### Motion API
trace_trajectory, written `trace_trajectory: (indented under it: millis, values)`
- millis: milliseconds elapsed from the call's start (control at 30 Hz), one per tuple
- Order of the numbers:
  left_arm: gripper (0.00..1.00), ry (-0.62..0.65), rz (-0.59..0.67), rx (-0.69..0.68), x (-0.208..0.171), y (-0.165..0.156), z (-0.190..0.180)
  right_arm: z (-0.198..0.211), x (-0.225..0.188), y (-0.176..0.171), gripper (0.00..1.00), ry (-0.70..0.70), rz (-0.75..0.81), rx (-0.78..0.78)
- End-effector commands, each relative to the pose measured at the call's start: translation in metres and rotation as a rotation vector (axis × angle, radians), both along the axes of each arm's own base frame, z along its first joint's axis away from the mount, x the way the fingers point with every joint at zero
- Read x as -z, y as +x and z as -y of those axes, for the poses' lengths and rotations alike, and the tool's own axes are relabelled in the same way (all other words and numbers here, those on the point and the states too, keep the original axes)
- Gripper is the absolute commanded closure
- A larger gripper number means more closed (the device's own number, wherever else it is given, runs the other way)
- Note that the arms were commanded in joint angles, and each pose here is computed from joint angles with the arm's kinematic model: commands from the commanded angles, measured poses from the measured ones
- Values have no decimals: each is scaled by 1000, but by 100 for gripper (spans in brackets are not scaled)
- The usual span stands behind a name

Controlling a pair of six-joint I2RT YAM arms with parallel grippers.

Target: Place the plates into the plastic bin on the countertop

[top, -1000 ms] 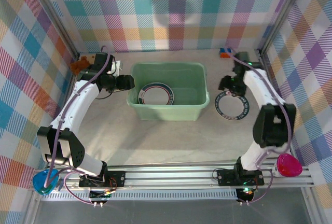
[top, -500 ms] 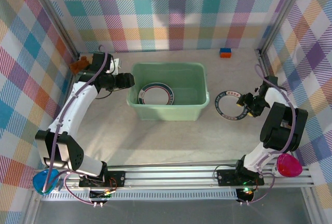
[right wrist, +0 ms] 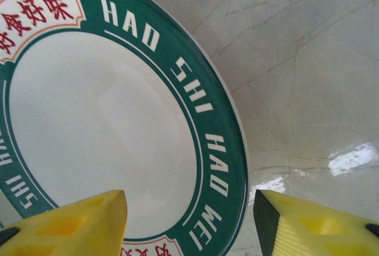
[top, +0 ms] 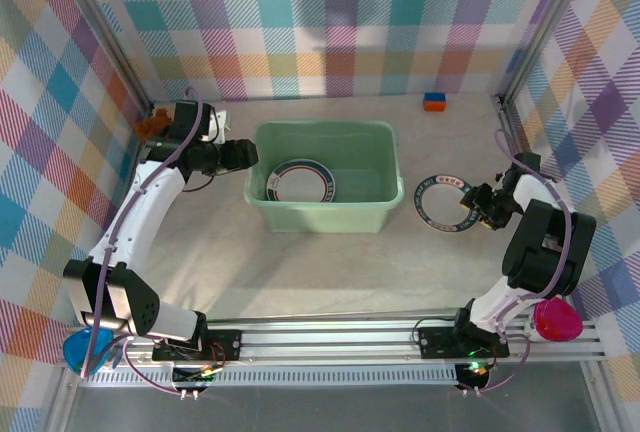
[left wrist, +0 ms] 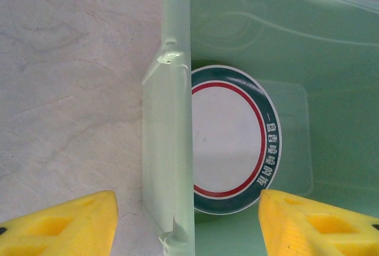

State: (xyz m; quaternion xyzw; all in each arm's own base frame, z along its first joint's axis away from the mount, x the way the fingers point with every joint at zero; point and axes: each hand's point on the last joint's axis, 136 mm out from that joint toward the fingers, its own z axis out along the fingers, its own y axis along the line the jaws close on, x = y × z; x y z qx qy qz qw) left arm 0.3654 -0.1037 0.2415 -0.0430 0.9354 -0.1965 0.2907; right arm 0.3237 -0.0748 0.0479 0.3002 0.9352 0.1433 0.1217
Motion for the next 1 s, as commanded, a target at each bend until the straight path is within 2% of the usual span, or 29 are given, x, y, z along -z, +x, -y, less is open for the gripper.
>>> trace_trajectory:
  millis: [0, 367, 533, 667, 967]
  values:
    - [36, -10, -7, -16, 0, 0, -1, 6, 7, -3, 42, -7, -13, -13]
    - [36, -4, -12, -22, 2, 0, -3, 3, 28, 1, 48, 16, -21, -18]
    - [36, -10, -14, -25, 2, 0, -2, 1, 35, 4, 57, 46, -16, -4]
    - [36, -10, -11, -28, 2, -1, -2, 0, 36, 7, 71, 49, 0, -4]
    - [36, -21, 5, -25, -1, -8, -1, 1, 14, 7, 89, 29, 55, 17]
